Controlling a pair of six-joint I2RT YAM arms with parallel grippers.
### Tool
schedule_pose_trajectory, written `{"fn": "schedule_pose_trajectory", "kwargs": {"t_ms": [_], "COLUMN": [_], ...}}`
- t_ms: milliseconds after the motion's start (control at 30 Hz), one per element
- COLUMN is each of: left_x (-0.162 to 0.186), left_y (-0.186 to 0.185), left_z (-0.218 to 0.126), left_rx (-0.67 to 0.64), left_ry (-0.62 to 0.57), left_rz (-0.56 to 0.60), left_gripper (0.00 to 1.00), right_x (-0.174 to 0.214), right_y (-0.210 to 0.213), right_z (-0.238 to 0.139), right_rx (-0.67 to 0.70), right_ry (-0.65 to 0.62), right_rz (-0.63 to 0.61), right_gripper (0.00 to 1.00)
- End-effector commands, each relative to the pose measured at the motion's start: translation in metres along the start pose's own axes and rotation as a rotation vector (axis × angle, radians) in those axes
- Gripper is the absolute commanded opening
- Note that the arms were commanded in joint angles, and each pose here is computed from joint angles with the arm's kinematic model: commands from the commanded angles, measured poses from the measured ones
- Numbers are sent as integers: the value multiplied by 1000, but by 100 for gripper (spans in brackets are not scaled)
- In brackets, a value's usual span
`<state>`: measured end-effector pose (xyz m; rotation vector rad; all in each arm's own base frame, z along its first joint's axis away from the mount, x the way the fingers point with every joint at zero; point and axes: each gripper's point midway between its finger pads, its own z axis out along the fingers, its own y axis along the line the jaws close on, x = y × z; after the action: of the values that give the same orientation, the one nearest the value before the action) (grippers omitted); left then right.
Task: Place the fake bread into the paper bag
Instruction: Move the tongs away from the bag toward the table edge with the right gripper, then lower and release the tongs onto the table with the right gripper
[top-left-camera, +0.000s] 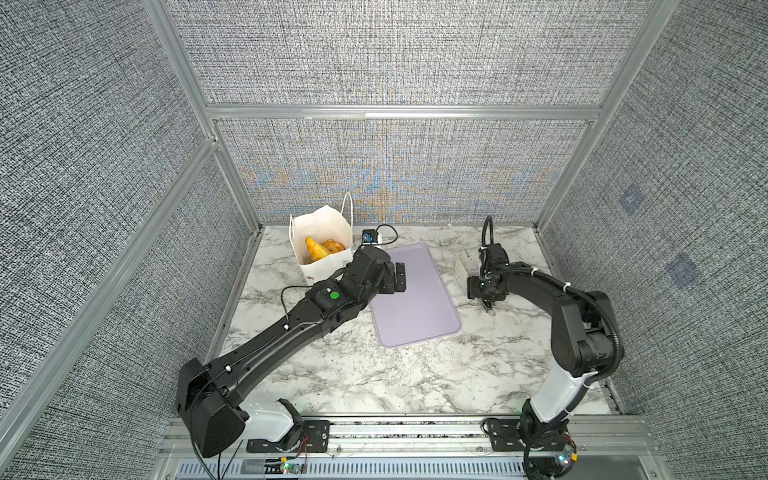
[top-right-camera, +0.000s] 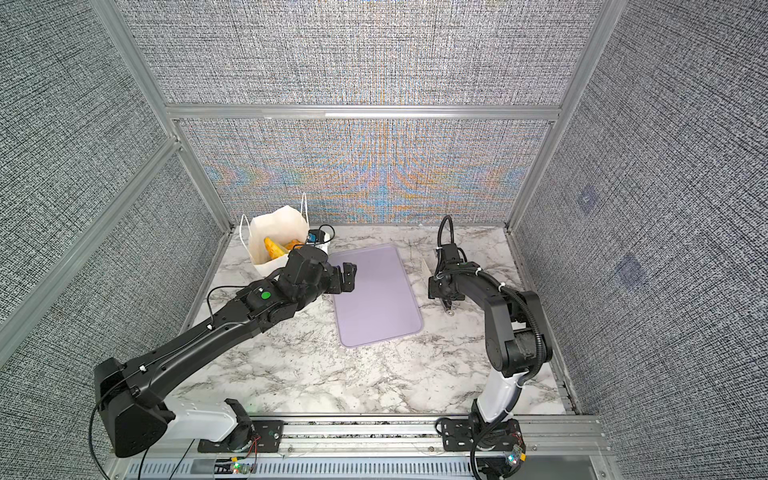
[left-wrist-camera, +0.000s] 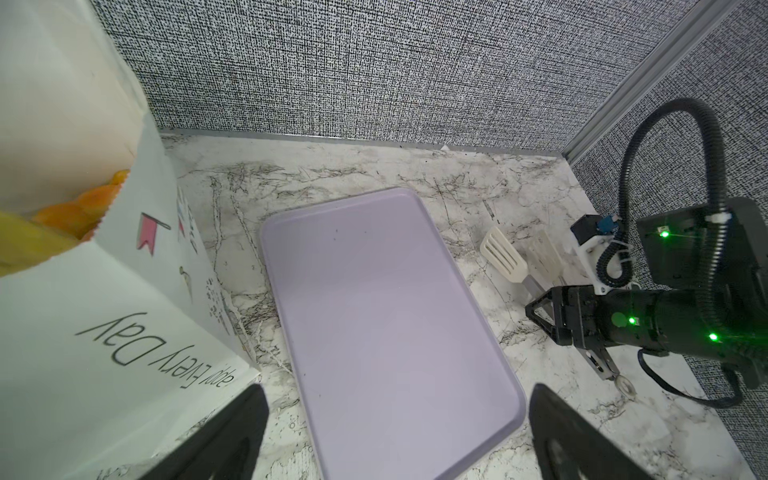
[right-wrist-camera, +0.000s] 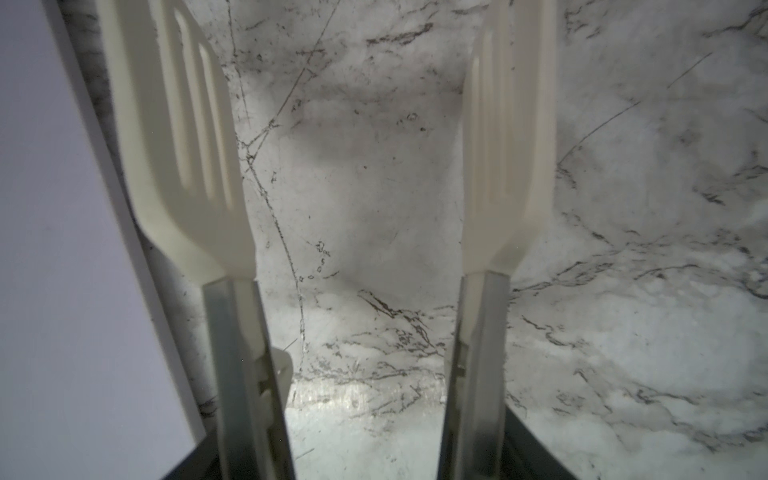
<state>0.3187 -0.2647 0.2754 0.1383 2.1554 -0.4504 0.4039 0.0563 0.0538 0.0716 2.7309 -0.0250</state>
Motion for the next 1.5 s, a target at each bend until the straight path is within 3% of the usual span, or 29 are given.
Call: {"fn": "schedule_pose_trajectory", "kwargs": {"t_ms": [0,500,600,800,1100,1300,1467], "left_x": [-1,0,0,2,10,27,47], "left_y": [0,1,1,4,23,55,92], "left_z": [2,2,2,2,-3,-15,-26], "left_rx": [-7,-10,-11,-24,-82,-177,-303], "left_ry": [-6,2,2,7,-22,-35,-31], "left_rz": [0,9,10,15,-13,-35,-45], "left_gripper": [99,99,99,99,99,99,100], "right_x": [-2,15,18,14,-12,-33,-34], "right_y": [-2,-1,-1,1,-2,-25,-54], "right_z": [2,19,21,13,-37,-79,-88], "right_rx": [13,6,3,-21,-43,56,150], "right_ry": [-2,74,78,35,-234,-540,-740], "right_rz": [4,-16,-13,-12,-54,-113,-65], "right_gripper": [69,80,90,97,100,99,99]}}
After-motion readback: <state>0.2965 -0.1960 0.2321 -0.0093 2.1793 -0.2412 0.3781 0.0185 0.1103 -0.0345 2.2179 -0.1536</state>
